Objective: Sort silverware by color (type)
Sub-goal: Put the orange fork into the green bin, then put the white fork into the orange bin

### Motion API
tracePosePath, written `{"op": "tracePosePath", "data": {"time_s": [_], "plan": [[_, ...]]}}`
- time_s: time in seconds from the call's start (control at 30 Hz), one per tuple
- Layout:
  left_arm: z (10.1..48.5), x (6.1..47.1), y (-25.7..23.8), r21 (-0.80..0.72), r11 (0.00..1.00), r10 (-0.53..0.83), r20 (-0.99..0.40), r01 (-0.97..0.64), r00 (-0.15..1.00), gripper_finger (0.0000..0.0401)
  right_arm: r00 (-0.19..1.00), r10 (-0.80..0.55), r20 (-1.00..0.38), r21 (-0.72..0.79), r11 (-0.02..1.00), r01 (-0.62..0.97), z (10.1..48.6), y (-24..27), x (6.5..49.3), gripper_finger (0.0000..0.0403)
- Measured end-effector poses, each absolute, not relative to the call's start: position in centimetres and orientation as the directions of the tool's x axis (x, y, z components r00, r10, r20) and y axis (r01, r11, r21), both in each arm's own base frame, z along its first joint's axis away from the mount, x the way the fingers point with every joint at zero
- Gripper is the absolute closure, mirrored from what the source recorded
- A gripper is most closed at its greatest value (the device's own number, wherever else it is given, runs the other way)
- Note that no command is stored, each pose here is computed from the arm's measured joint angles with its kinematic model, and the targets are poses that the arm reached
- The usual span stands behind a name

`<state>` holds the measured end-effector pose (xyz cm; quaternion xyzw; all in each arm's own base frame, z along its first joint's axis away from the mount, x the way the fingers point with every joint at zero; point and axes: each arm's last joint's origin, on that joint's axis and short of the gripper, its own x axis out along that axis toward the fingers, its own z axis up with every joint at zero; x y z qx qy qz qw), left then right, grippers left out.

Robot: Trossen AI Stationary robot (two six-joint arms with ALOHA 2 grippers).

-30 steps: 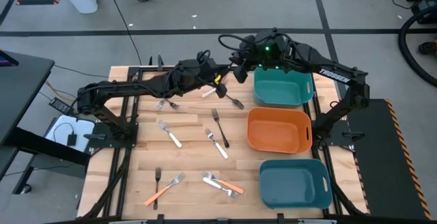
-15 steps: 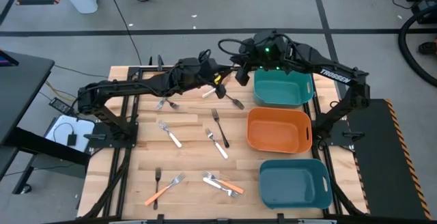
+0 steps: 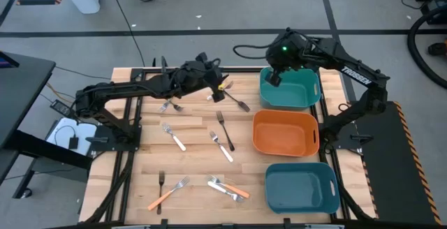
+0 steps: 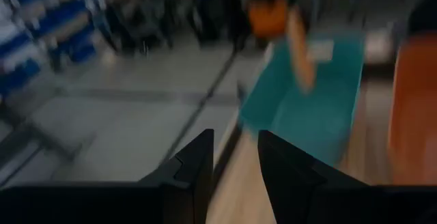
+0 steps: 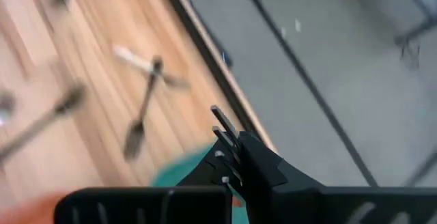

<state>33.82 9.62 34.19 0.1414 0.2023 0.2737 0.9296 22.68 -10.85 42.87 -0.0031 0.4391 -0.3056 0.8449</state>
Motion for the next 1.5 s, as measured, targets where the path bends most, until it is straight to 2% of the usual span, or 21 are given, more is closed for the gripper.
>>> {"op": "tracePosePath", "data": {"time_s": [0.13,0.33,0.47,0.7,0.9,1.03,1.2,1.5], "plan": [[32.4,32.7,9.9,0.415,0.82,0.566,-0.484,-0.394,0.668,0.0276,0.28,-0.515,-0.81,-0.322,0.79,0.522,40.2,-12.3,22.1,0.0383],[30.3,31.2,10.3,0.372,0.839,0.539,-0.669,-0.398,0.512,0.0276,0.182,-0.442,-0.879,-0.294,0.8,0.523,36.3,-13.9,21.6,0.0377],[30.0,30.9,10.6,0.353,0.834,0.537,-0.691,-0.423,0.483,0.0276,0.119,-0.423,-0.898,-0.313,0.806,0.502,34.3,-14.2,21.4,0.0363],[30.4,31.1,10.8,0.344,0.827,0.549,-0.66,-0.444,0.513,0.0276,0.088,-0.398,-0.913,-0.3,0.802,0.516,32.0,-14.3,21.4,0.0332],[30.4,31.2,11.5,0.343,0.818,0.563,-0.643,-0.461,0.52,0.0276,0.041,-0.461,-0.887,-0.346,0.719,0.602,32.3,-14.4,21.3,0.0317],[29.9,31.3,13.3,0.297,0.828,0.54,-0.649,-0.475,0.536,0.0276,0.082,-0.453,-0.888,-0.286,0.683,0.672,33.8,-14.2,21.4,0.0317],[28.4,31.9,16.0,0.251,0.829,0.526,-0.654,-0.499,0.544,0.0276,0.202,-0.407,-0.891,-0.132,0.656,0.743,36.1,-13.9,21.6,0.0317],[22.1,33.7,19.0,0.117,0.884,0.366,-0.776,-0.452,0.514,0.0276,0.348,-0.313,-0.884,0.046,0.682,0.729,37.8,-13.0,22.2,0.0318]]}}
